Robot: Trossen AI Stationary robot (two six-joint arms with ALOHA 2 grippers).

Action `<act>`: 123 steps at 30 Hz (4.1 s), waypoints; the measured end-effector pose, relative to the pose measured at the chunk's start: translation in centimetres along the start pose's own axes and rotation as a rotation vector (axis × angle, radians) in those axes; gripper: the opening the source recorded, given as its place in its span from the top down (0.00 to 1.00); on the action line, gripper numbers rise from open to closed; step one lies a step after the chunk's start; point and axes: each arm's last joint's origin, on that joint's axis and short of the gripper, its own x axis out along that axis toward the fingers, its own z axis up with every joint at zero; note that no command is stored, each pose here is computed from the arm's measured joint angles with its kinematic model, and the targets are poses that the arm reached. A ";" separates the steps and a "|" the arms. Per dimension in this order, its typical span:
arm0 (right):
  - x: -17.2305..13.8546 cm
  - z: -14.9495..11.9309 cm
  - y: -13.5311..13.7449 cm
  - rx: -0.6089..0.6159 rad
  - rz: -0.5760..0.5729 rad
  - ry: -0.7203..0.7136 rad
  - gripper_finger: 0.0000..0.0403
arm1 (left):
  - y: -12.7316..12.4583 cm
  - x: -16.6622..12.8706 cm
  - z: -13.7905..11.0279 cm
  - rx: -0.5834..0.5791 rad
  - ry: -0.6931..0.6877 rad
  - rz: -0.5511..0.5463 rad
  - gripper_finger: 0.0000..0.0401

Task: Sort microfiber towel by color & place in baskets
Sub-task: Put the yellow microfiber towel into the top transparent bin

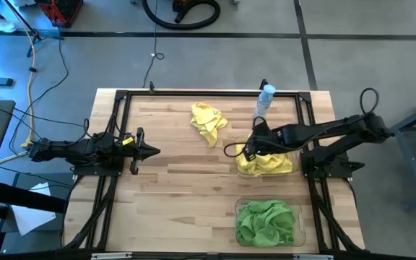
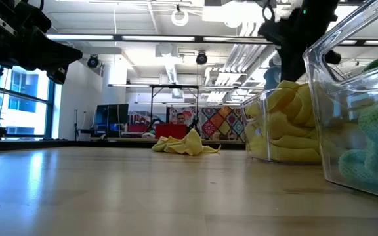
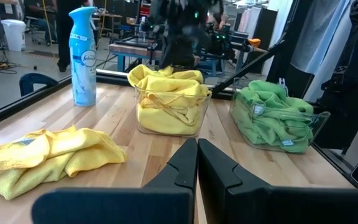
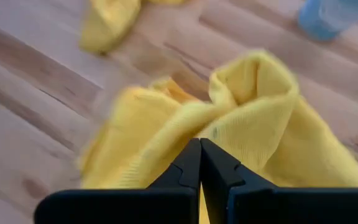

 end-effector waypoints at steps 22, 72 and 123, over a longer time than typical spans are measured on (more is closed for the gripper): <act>1.9 -2.6 2.2 -0.017 0.028 0.154 1.00 | 0.0 0.0 0.0 0.000 -0.001 0.000 1.00; 1.3 -1.4 -0.1 0.101 0.116 0.072 1.00 | 0.0 0.0 0.0 0.000 -0.001 0.000 1.00; 15.8 16.6 8.7 -0.517 0.055 0.159 0.13 | 0.0 0.0 0.0 0.000 -0.001 0.000 1.00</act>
